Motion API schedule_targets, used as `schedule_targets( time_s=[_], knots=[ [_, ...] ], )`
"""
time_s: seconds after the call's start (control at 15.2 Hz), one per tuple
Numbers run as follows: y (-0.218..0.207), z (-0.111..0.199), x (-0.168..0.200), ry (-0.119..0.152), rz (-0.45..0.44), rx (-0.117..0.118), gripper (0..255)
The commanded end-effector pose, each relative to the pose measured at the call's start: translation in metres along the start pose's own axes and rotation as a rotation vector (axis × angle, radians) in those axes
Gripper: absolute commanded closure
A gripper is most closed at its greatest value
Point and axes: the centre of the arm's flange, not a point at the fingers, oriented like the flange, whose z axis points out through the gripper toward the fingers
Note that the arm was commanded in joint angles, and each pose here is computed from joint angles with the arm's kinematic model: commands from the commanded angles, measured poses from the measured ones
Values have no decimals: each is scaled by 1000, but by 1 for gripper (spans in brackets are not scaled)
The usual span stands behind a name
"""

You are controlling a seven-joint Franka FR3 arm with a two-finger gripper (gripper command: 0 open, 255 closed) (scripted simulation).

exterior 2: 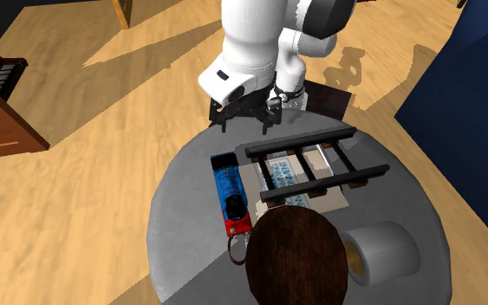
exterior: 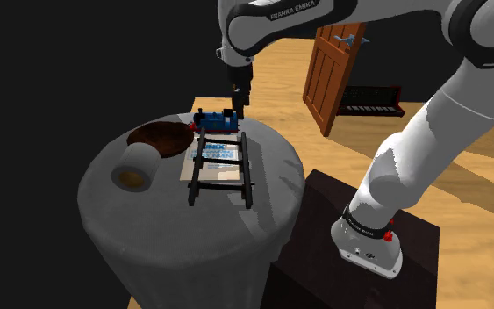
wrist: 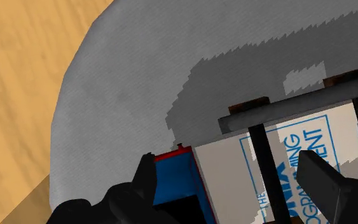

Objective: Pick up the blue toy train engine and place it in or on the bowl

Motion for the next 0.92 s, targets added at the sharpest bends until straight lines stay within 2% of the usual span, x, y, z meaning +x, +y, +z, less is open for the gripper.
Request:
schedule_targets(
  time_s=[0.0,0.53,0.86],
  knots=[
    [4,4,28,-4,-55,-19,0],
    [4,25,130,-21,-266,-95,0],
    [7,51,130,-21,-266,-95,0]
  ],
)
